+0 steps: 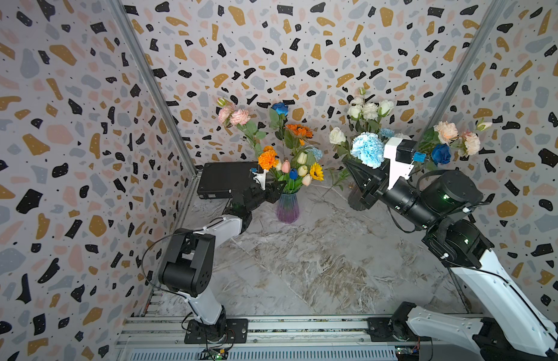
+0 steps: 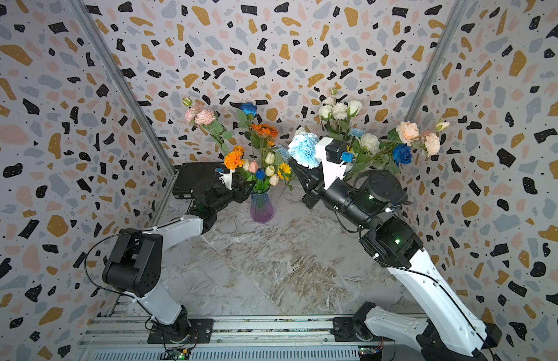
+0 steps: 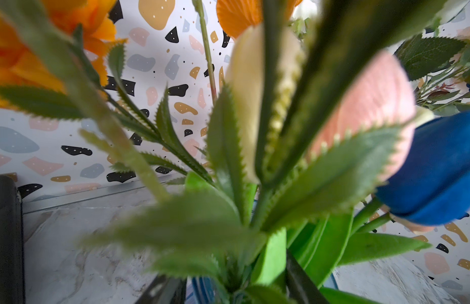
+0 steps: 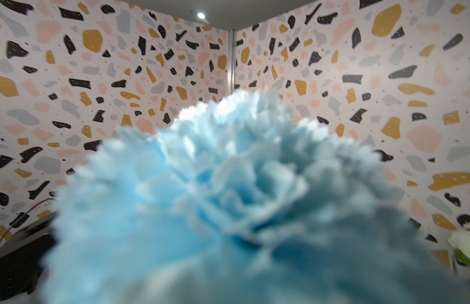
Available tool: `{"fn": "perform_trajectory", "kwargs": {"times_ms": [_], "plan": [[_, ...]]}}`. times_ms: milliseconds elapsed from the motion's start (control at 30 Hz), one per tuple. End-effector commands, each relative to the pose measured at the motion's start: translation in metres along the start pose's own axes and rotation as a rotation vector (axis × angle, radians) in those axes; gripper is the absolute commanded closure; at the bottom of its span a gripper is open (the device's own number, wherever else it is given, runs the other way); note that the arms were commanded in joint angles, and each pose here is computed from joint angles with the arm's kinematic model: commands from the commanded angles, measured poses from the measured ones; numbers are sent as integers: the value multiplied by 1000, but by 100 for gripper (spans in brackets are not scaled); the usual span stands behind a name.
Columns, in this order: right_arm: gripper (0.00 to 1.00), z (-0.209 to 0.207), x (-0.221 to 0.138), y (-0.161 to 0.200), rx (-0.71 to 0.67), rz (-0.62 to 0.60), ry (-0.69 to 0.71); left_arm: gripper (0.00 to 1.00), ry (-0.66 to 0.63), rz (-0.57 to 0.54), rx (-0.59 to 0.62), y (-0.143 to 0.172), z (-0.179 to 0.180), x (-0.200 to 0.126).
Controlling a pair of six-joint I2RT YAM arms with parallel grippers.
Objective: Pick out blue flowers from the vase
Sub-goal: Place the flower at the center of the board, then move the vase to the center of the board.
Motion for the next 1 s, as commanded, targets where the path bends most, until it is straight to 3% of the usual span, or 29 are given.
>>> {"fn": "perform_trajectory", "kwargs": {"times_ms": [0, 200, 433, 967], "plan": [[100, -21, 3, 66, 79, 267, 158, 47, 4, 14, 28, -3, -7, -2], [100, -47, 11, 123, 200, 475, 222, 46, -4, 20, 25, 1, -7, -6], [100, -99, 22, 194, 435, 597, 276, 46, 5, 14, 24, -1, -10, -9], [100, -171, 97, 342, 538, 824, 259, 46, 14, 12, 31, 1, -20, -17]]}}
Point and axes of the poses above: each gripper's point midway between its finger pads, its own x axis out along the fingers, its own z axis along the line the jaws close on, y = z × x, the point moved 4 cm from there along -x, back along the fingers, and after that the axes turned 3 degrees about -x, right-handed, at the moved point
